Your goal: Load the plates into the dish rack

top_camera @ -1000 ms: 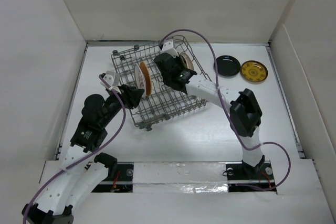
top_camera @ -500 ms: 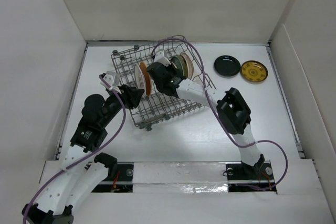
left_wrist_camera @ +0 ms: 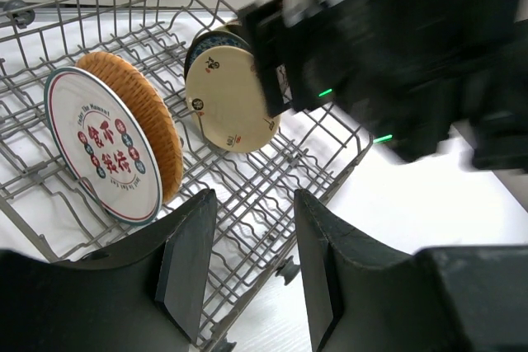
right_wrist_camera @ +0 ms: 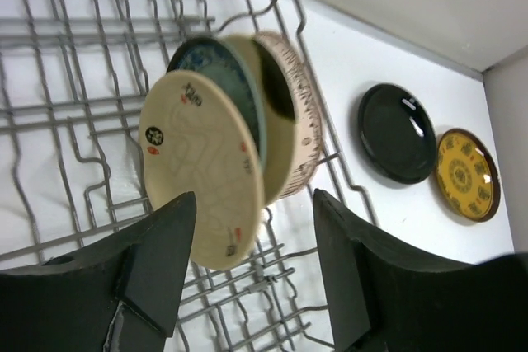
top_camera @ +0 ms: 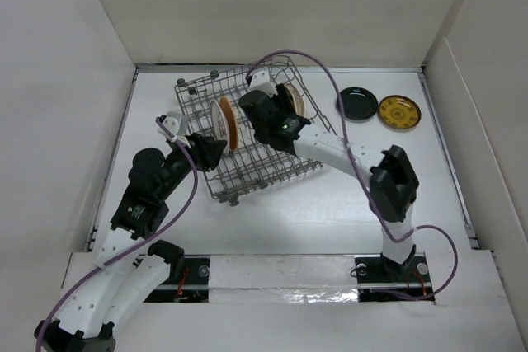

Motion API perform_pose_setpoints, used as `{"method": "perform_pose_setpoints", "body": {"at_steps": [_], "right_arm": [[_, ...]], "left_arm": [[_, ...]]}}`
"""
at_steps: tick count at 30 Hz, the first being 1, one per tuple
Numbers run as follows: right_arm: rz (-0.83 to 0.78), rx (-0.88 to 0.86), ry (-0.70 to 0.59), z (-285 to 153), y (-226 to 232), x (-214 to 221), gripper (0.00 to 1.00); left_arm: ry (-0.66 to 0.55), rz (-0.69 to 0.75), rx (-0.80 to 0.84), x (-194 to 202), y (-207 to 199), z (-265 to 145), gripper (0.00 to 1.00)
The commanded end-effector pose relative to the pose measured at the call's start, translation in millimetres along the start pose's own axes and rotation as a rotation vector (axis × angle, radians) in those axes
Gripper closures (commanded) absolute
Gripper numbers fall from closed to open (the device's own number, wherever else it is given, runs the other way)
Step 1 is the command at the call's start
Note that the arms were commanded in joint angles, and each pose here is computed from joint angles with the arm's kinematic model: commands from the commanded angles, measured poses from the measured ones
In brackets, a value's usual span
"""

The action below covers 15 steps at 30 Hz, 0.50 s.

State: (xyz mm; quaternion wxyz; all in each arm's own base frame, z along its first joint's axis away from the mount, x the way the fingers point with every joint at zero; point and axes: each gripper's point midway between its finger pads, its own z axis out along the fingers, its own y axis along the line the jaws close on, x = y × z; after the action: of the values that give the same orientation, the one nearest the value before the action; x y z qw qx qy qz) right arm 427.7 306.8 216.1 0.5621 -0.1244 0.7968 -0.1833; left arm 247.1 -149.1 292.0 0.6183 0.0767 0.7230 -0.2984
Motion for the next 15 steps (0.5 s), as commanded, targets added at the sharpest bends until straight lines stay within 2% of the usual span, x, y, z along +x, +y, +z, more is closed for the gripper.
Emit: {"method": "perform_pose_setpoints", "body": {"at_steps": [1,3,4,5,6,7,8,9,11,12,14,15], "right_arm": [[0.264,-0.051,-0.153,-41,-57,-76,0.35],[0.340,-0.081,-0.167,-43,-75,-77,0.36],[0.418,-0.110,-0.200,-45,-106,-89,0.40],[0.466,-0.128,-0.182,-38,-112,-75,0.49],[0.535,-0.138,-0.205,-34,-127,-77,0.77],[0.583,-0.187,-0.215,-31,-135,-75,0.92],[0.706,-0.149,-0.242,-26,-179,-74,1.00],[0.741,-0.139,-0.226,-15,-185,-51,1.00],[0.844,-0.106,-0.246,-6,-209,-36,1.00],[0.871,-0.031,-0.207,14,-229,-7,1.00],[0.963,0.002,-0.137,35,-240,25,1.00],[1.010,0.066,-0.081,56,-260,55,0.94]], "left_arm": [[-0.058,0.007,0.030,-20,-9,-2,0.60],[-0.052,0.005,0.034,-18,-9,-2,0.60],[-0.052,0.006,0.038,-18,-10,-2,0.60],[-0.055,0.005,0.037,-18,-10,-2,0.60],[-0.057,0.005,0.036,-19,-10,-2,0.60],[-0.056,0.006,0.036,-19,-10,-2,0.60],[-0.052,0.004,0.036,-18,-10,-2,0.60],[-0.055,0.005,0.039,-18,-10,-3,0.60],[-0.063,0.005,0.047,-20,-12,-4,0.60],[-0.065,0.005,0.042,-21,-11,-3,0.60],[-0.060,0.004,0.039,-20,-11,-3,0.60],[-0.056,0.003,0.039,-19,-11,-3,0.60]]}}
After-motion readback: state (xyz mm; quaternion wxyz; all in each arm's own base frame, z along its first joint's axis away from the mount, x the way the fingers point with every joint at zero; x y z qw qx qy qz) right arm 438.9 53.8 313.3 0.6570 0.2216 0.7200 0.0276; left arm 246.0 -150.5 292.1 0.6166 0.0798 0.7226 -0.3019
